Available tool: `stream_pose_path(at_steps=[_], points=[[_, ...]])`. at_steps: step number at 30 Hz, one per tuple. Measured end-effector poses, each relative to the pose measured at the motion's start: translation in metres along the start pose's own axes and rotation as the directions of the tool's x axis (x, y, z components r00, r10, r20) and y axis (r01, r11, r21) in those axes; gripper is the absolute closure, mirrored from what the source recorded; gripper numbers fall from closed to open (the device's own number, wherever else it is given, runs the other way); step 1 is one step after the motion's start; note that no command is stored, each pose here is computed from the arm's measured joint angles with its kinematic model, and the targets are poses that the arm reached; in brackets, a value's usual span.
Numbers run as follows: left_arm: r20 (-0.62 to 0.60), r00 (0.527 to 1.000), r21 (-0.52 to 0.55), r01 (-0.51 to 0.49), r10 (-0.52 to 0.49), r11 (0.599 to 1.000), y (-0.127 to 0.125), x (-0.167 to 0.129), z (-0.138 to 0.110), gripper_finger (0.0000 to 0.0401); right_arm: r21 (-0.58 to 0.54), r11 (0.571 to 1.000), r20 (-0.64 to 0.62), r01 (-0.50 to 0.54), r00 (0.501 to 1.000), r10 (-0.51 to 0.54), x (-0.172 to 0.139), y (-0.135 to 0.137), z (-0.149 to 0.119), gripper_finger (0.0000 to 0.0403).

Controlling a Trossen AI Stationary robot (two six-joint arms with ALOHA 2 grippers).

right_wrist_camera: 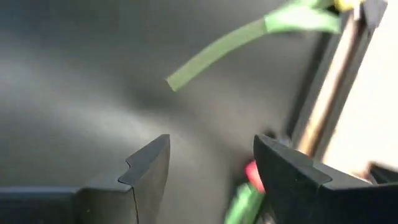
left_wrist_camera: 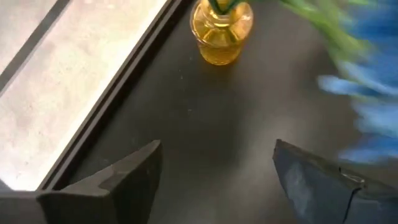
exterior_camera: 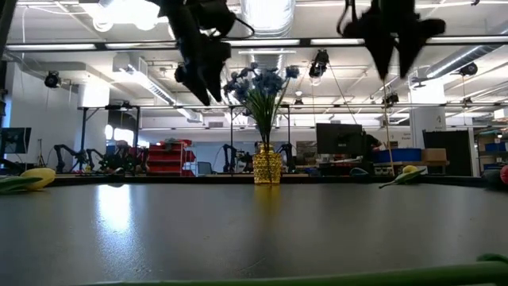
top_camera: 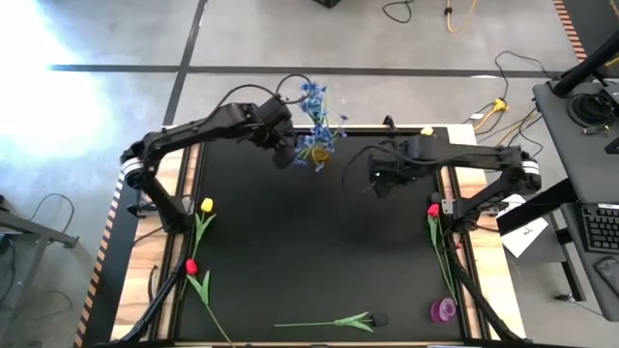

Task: Sort flowers into vase by color
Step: Put the top black flower into the yellow vase

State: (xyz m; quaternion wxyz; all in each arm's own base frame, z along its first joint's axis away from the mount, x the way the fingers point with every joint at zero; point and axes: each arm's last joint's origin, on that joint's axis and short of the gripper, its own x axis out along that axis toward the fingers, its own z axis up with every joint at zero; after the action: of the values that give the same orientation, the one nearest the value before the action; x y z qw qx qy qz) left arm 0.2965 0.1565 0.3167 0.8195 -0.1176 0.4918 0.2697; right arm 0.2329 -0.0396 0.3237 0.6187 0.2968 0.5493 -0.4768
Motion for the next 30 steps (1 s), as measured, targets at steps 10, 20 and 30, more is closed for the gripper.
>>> stream_pose_path(at_steps=[10,20,30], points=[[0.274,0.954,0.017,0.12,-0.12,0.993,-0.019,-0.046,-0.042,0.0121,0.014,0.977,-0.277,0.215,0.939,-0.203,0.082,-0.011,-0.034,0.0179],[0.492,0.825,0.127,0.25,-0.28,0.96,-0.043,-0.062,-0.068,0.0121,-0.247,0.958,-0.521,0.147,0.813,-0.259,0.137,-0.006,-0.042,0.0179],[0.459,0.832,0.157,0.268,-0.311,0.95,-0.051,-0.065,-0.076,0.0121,-0.376,0.919,-0.702,0.115,0.612,-0.364,0.198,-0.03,-0.022,0.0179]])
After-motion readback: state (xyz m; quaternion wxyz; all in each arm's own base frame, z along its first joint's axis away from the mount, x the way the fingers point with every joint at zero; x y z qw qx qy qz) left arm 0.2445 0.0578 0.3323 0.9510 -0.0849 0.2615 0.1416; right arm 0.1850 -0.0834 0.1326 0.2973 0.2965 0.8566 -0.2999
